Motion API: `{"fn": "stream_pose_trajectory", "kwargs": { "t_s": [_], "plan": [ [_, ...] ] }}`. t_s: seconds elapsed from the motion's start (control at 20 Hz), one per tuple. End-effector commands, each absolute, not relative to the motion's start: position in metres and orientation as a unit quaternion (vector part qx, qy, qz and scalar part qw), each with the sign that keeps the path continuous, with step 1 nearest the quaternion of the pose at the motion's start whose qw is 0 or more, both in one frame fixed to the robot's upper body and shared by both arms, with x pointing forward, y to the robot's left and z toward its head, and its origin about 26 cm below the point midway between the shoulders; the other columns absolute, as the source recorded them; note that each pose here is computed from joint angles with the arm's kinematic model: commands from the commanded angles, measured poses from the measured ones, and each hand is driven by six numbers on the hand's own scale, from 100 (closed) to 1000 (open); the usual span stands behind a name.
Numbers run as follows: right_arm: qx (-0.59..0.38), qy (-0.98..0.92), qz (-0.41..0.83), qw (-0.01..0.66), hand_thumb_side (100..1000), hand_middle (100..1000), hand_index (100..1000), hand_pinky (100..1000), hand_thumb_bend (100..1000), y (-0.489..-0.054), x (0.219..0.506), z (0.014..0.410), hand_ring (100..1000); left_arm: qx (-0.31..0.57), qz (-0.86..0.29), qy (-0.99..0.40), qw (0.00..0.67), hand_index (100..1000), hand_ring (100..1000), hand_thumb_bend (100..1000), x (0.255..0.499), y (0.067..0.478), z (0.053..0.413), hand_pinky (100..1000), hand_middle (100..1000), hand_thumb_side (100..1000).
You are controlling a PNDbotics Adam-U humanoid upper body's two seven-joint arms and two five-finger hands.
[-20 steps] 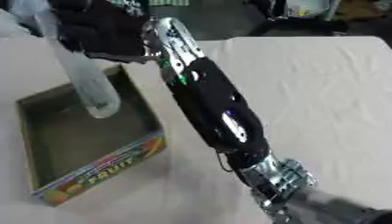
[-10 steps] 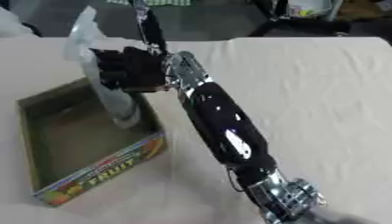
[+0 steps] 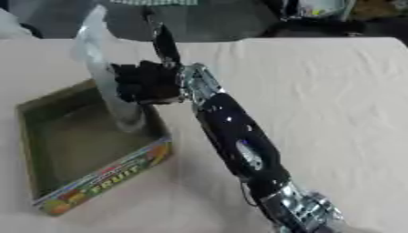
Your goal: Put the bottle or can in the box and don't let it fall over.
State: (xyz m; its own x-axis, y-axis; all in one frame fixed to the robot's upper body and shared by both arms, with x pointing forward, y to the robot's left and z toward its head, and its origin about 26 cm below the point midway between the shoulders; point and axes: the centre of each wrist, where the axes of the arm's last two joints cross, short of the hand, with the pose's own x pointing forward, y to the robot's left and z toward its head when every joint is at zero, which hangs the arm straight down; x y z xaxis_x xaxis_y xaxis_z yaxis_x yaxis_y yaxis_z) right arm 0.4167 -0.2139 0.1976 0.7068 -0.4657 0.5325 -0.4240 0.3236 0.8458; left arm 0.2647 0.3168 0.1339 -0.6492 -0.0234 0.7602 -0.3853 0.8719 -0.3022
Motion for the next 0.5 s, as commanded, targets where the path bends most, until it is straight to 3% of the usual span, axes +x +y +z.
{"fn": "stream_pose_trajectory", "kwargs": {
  "t_s": [0.05,0.5],
  "plan": [
    [0.572,-0.395,-0.015,0.719,1000,100,961,100,787,-0.218,0.417,0.204,100,0.118,0.215,-0.887,0.391,786,1000,797,0.263,0.318,0.141,1000,984,651],
    [0.575,-0.418,-0.035,0.703,1000,100,964,100,811,-0.229,0.413,0.213,100,0.122,0.211,-0.886,0.394,787,1000,799,0.262,0.319,0.140,1000,984,651]
  ]
}}
